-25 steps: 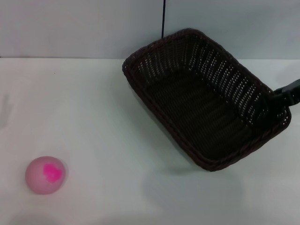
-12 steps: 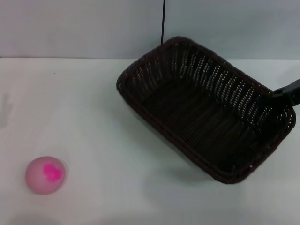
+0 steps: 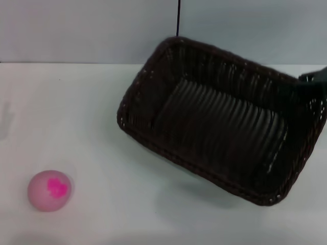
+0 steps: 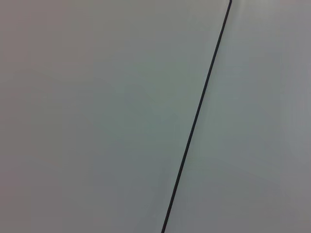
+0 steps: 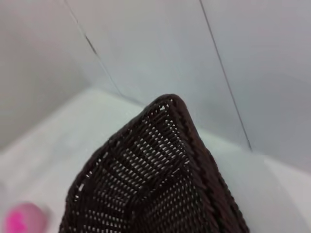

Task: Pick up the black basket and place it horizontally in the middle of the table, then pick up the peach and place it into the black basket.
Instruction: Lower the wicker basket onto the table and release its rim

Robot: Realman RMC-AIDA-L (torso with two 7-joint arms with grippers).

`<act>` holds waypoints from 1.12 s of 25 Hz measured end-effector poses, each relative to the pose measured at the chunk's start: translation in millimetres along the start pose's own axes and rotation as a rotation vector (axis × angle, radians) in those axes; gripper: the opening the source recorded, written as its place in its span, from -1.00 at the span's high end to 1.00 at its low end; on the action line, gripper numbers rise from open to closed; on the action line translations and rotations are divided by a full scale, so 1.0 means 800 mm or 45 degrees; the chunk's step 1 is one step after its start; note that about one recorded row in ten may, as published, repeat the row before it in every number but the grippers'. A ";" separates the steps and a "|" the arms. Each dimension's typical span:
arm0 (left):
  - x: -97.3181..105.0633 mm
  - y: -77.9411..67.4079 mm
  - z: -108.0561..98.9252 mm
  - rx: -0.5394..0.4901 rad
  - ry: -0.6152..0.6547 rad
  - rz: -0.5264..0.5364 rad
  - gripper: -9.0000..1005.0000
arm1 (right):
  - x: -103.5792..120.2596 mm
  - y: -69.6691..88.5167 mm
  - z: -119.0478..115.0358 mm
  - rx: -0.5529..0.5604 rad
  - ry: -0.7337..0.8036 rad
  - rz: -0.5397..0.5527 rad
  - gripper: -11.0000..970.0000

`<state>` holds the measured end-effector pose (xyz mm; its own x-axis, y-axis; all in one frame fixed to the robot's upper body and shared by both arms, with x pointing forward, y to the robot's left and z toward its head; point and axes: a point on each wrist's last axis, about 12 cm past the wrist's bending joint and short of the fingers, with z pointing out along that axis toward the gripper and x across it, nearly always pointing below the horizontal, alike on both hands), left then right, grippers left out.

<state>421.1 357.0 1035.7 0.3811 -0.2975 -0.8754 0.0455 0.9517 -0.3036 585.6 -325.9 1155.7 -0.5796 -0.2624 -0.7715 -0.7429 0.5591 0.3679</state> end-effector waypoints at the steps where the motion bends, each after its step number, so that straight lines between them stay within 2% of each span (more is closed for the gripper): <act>1: 0.000 0.000 0.000 0.000 0.000 0.000 -0.71 | -0.001 0.001 -0.004 -0.014 -0.042 -0.010 0.58; 6: 0.000 0.000 0.000 -0.001 0.000 0.000 -0.71 | -0.005 0.009 -0.018 -0.080 -0.200 -0.065 0.58; 10: 0.000 0.000 0.000 -0.001 0.000 0.000 -0.71 | -0.007 0.017 -0.022 -0.139 -0.243 -0.136 0.58; 12: 0.000 0.000 0.000 -0.001 0.000 0.000 -0.71 | -0.017 0.024 -0.027 -0.202 -0.218 -0.221 0.58; 13: 0.000 0.000 0.000 -0.001 0.000 0.000 -0.71 | -0.017 0.024 -0.027 -0.202 -0.218 -0.221 0.58; 14: 0.000 0.000 0.000 -0.001 0.000 0.000 -0.71 | -0.026 0.027 -0.029 -0.227 -0.157 -0.276 0.58; 18: 0.001 0.000 0.000 -0.002 0.005 0.000 -0.71 | -0.038 0.031 -0.026 -0.252 -0.041 -0.351 0.58; 19: 0.001 0.000 0.000 -0.002 0.008 -0.001 -0.71 | -0.045 0.033 -0.018 -0.275 0.038 -0.396 0.58; 21: 0.002 -0.001 0.000 0.005 0.014 -0.002 -0.71 | -0.048 0.035 -0.013 -0.287 0.073 -0.414 0.59; 22: 0.002 -0.001 0.000 0.006 0.015 -0.003 -0.71 | -0.051 0.038 0.000 -0.311 0.132 -0.438 0.59; 23: 0.002 -0.001 0.000 0.006 0.015 -0.003 -0.71 | -0.051 0.038 0.000 -0.311 0.132 -0.438 0.59; 24: 0.002 -0.001 0.000 0.006 0.015 -0.003 -0.71 | -0.049 0.043 0.019 -0.330 0.178 -0.462 0.59; 25: 0.002 -0.001 0.000 0.006 0.015 -0.003 -0.71 | -0.049 0.043 0.019 -0.330 0.178 -0.462 0.59; 26: 0.002 -0.002 0.000 0.007 0.016 -0.006 -0.71 | -0.046 0.048 0.036 -0.343 0.208 -0.481 0.59; 28: 0.004 -0.003 0.000 0.004 0.021 -0.017 -0.71 | -0.044 0.050 0.045 -0.347 0.219 -0.489 0.59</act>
<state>421.9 353.5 1033.6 0.3654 -0.3112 -0.8773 0.0537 0.9479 -0.3139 588.3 -265.9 1179.3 -0.2772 -0.5479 -0.7893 -0.9606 0.1769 0.2145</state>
